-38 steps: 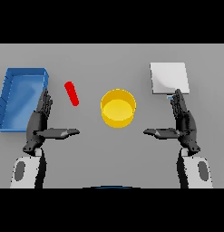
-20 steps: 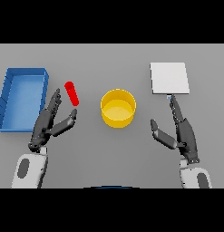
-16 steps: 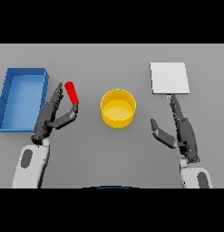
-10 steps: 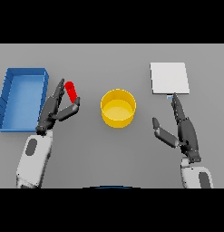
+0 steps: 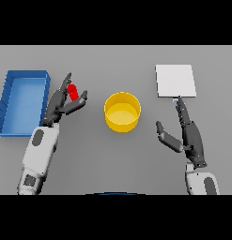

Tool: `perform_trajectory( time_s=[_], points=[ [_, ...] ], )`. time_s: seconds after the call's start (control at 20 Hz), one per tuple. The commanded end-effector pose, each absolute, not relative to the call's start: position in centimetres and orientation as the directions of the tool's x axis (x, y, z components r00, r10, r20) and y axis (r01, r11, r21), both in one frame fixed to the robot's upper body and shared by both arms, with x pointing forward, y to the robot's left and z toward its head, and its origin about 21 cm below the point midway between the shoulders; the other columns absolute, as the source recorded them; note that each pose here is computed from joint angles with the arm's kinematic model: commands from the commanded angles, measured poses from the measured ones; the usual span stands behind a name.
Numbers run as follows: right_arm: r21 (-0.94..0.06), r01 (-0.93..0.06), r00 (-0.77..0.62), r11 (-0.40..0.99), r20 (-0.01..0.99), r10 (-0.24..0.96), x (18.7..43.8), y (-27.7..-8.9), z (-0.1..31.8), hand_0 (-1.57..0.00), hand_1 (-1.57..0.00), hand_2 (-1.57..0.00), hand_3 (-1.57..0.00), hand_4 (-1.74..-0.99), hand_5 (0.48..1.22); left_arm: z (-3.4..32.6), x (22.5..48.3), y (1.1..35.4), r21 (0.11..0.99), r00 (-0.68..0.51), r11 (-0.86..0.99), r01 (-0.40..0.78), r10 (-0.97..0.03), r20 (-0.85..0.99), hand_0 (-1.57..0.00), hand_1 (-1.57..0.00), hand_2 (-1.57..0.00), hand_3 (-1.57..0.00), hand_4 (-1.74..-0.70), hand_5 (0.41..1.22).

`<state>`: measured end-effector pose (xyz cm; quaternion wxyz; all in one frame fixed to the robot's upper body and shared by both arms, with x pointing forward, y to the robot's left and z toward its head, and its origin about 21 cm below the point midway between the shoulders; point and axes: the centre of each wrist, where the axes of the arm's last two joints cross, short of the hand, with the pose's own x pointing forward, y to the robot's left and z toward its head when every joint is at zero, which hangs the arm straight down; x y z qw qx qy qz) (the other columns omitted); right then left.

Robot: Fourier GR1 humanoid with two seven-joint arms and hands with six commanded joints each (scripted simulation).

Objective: Pick up the red beaker and tilt it to pour out 1 green nut into yellow bowl. Pick up the yellow bowl and place it on the metallic measuring scale.

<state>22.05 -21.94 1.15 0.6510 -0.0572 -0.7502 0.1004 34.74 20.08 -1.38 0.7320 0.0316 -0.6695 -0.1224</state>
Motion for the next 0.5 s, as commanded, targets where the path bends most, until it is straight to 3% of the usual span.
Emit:
perform_trajectory(
  time_s=[0.0,0.3,0.35,0.4,0.45],
  points=[
    [-0.233,-0.043,-0.154,0.971,0.962,0.224,21.7,-22.0,1.0,0.00,0.00,0.00,0.00,-1.324,0.683,-1.4,35.2,20.1,0.213,0.079,0.967,0.142,-0.225,0.971,0.00,0.00,0.00,0.00,-1.31,0.706],
    [-0.240,-0.032,-0.129,0.970,0.964,0.234,22.0,-22.4,1.1,0.00,0.00,0.00,0.00,-1.295,0.683,-1.9,36.2,19.3,0.188,0.048,0.971,0.150,-0.197,0.979,0.00,0.00,-0.03,0.00,-1.39,0.752],
    [-0.245,-0.030,-0.136,0.969,0.961,0.239,22.2,-22.6,1.4,0.00,0.00,0.00,0.00,-1.291,0.684,-1.6,36.5,19.1,0.176,0.050,0.975,0.138,-0.184,0.982,-0.08,-0.08,-0.12,-0.08,-1.42,0.770],
    [-0.240,-0.033,-0.145,0.970,0.962,0.233,22.2,-22.3,1.3,0.00,0.00,0.00,0.00,-1.289,0.684,-1.6,36.8,18.5,0.153,0.059,0.979,0.132,-0.162,0.985,-0.25,-0.28,-0.31,-0.22,-1.44,0.795],
    [-0.245,-0.030,-0.150,0.969,0.960,0.238,22.2,-22.4,1.5,0.00,0.00,0.00,0.00,-1.286,0.685,-1.7,36.8,18.7,0.149,0.065,0.982,0.114,-0.157,0.985,-0.46,-0.48,-0.50,-0.49,-1.44,0.881]
  ],
)
